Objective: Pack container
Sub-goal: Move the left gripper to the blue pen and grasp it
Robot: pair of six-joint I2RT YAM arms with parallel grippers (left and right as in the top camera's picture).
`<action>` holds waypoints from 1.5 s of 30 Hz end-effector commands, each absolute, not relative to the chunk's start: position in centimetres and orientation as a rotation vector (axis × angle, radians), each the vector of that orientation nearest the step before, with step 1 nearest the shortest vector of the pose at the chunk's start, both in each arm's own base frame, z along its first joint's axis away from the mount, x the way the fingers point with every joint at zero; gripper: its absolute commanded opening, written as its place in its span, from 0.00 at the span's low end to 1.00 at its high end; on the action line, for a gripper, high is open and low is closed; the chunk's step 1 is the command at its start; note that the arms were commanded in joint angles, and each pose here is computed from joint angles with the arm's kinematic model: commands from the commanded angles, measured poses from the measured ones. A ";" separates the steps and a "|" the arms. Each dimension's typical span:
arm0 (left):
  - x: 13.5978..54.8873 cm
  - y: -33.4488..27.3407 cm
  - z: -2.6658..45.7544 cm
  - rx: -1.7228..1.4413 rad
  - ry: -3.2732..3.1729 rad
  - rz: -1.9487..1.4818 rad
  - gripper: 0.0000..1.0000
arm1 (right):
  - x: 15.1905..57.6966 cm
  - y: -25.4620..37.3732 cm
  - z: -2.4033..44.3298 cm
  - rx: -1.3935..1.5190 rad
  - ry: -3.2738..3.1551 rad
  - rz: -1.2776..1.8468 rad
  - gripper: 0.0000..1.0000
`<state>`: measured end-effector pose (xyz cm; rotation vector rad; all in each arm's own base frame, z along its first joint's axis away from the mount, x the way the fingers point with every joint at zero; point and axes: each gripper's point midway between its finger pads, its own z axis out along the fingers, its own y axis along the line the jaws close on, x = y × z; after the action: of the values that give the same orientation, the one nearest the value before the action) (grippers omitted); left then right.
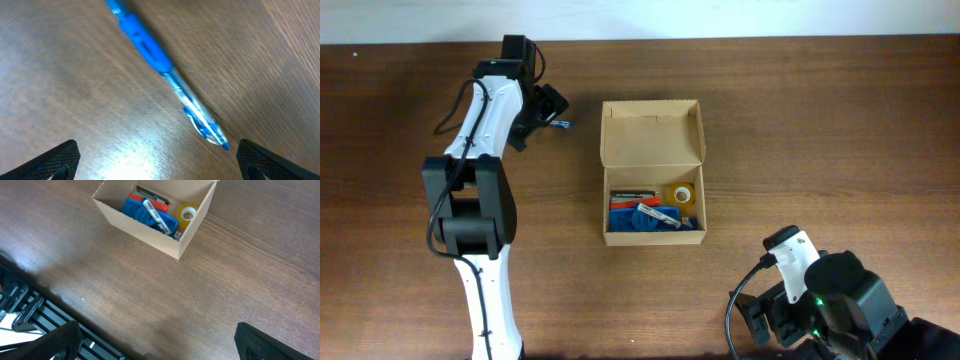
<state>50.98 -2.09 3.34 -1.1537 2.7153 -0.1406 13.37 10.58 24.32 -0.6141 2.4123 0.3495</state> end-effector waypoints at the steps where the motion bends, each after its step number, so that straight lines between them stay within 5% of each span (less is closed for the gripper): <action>1: 51.4 -1.8 3.9 -1.365 2.601 -0.136 1.00 | 13.5 10.4 24.8 -0.593 2.397 0.351 0.99; 8: 48.9 -1.9 3.5 -1.551 2.615 -0.098 0.95 | 13.5 10.4 24.8 -0.593 2.396 0.351 0.99; 24: 51.7 -1.3 1.9 -1.681 2.610 -0.124 0.94 | 13.5 10.4 24.8 -0.592 2.396 0.351 0.99; 27: 51.1 -1.3 1.2 -1.696 2.632 -0.098 0.84 | 13.5 10.4 24.8 -0.592 2.396 0.351 0.99; 38: 50.7 -1.2 0.0 -1.709 2.656 -0.074 0.81 | 13.5 10.4 24.8 -0.592 2.396 0.351 0.99; 45: 53.4 -1.2 4.5 -1.621 2.573 -0.167 0.81 | 13.5 10.4 24.8 -0.592 2.397 0.351 0.99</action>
<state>51.66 -1.54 2.84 -1.6710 2.6318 -0.1199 13.37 10.58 24.32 -0.6145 2.4121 0.3494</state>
